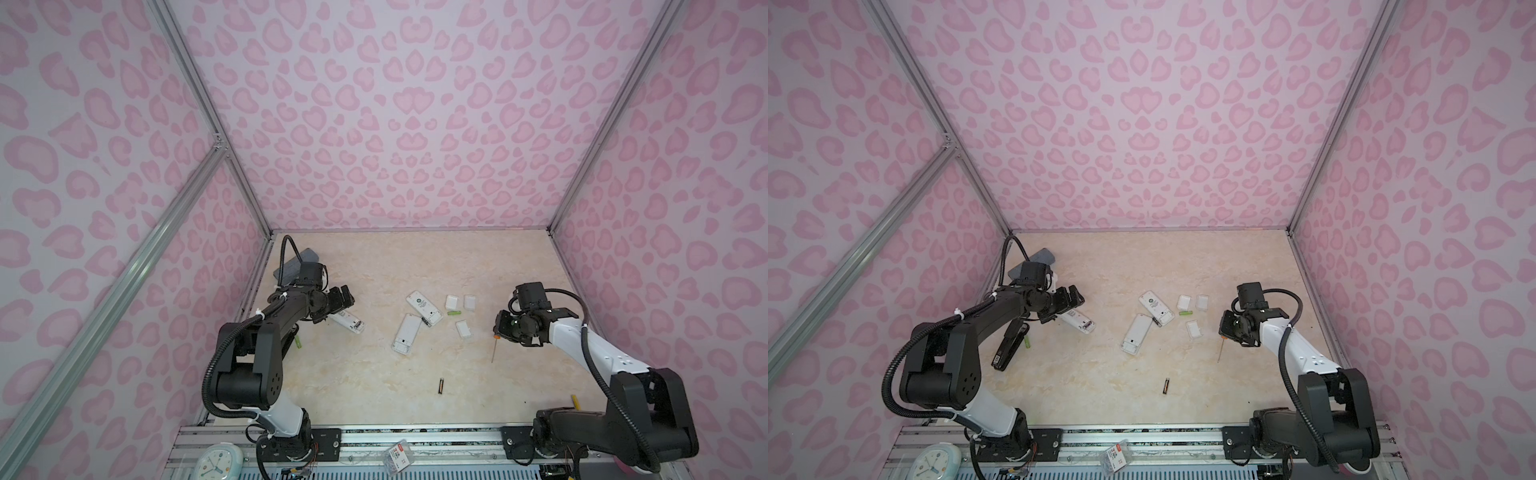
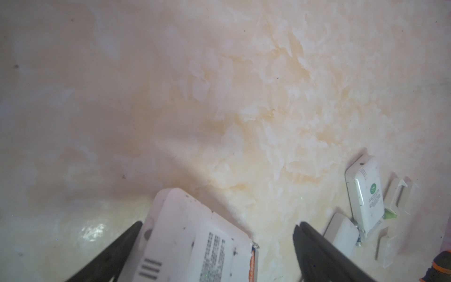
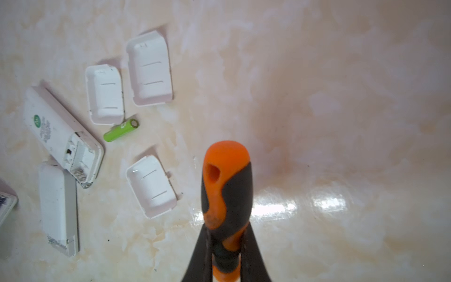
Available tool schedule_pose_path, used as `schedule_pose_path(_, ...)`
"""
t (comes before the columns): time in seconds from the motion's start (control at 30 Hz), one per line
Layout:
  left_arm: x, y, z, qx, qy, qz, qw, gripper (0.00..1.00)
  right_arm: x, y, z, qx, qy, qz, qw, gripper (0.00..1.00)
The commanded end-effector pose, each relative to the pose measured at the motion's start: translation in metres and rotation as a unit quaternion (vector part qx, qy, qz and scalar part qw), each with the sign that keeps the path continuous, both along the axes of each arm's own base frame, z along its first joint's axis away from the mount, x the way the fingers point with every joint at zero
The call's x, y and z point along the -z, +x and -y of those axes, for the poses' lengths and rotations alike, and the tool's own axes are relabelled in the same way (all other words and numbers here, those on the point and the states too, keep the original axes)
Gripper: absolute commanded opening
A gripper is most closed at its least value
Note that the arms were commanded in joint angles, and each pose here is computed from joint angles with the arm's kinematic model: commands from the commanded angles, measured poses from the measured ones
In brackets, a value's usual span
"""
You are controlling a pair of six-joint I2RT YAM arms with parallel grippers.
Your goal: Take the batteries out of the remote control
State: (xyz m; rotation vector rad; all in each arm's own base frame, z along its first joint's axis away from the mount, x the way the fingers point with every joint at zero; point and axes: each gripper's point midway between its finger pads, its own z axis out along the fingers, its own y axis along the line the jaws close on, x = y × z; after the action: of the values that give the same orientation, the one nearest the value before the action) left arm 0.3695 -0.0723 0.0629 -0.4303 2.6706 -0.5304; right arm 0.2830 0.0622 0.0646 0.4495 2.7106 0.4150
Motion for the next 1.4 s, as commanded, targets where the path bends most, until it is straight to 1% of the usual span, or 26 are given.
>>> schedule_pose_path(0.0, -0.002, -0.005, -0.002, 0.001, 0.009, -0.004, 1.0, 0.98, -0.014, 0.003, 0.003, 0.01, -0.004, 0.032, 0.999, 0.0)
schedule_pose_path(0.2, -0.019, -0.012, -0.002, 0.012, 0.013, 0.021, 1.0, 0.98, -0.052, 0.006, -0.006, 0.002, -0.016, 0.103, 0.994, 0.0)
schedule_pose_path(0.33, -0.028, -0.014, -0.005, 0.013, 0.022, 0.034, 0.999, 0.98, -0.064, 0.008, -0.014, -0.002, -0.015, 0.123, 0.992, 0.0)
schedule_pose_path(0.57, -0.019, -0.018, -0.007, 0.002, 0.023, 0.015, 1.0, 0.98, -0.089, 0.015, -0.044, -0.03, -0.004, 0.164, 0.986, 0.0)
schedule_pose_path(0.73, -0.023, -0.019, -0.009, -0.007, 0.016, 0.019, 1.0, 0.97, -0.105, 0.022, -0.077, -0.056, 0.012, 0.203, 0.977, 0.0)
schedule_pose_path(0.8, -0.029, -0.02, -0.004, -0.008, -0.013, 0.025, 1.0, 0.99, -0.112, 0.028, -0.098, -0.075, 0.015, 0.229, 0.97, 0.0)
schedule_pose_path(0.87, -0.036, -0.021, 0.0, -0.006, -0.035, 0.035, 0.999, 0.95, -0.12, 0.036, -0.122, -0.094, 0.022, 0.252, 0.963, 0.0)
schedule_pose_path(0.93, -0.041, -0.023, -0.001, -0.015, -0.046, 0.042, 0.998, 0.91, -0.127, 0.045, -0.151, -0.118, 0.032, 0.274, 0.954, 0.0)
schedule_pose_path(1.0, -0.043, -0.027, -0.006, -0.036, -0.061, 0.041, 0.997, 0.87, -0.132, 0.056, -0.184, -0.146, 0.037, 0.29, 0.945, 0.0)
schedule_pose_path(1.07, -0.042, -0.03, -0.012, -0.057, -0.081, 0.039, 0.994, 0.86, -0.139, 0.065, -0.218, -0.179, 0.044, 0.305, 0.935, 0.0)
schedule_pose_path(1.2, -0.029, -0.039, -0.025, -0.106, -0.133, 0.018, 0.985, 0.84, -0.14, 0.076, -0.29, -0.245, 0.07, 0.325, 0.911, 0.0)
schedule_pose_path(1.3, -0.015, -0.04, -0.032, -0.13, -0.173, 0.001, 0.976, 0.82, -0.136, 0.082, -0.329, -0.271, 0.1, 0.328, 0.899, 0.0)
schedule_pose_path(1.37, -0.003, -0.039, -0.034, -0.137, -0.191, -0.011, 0.972, 0.8, -0.132, 0.085, -0.346, -0.283, 0.114, 0.327, 0.894, 0.0)
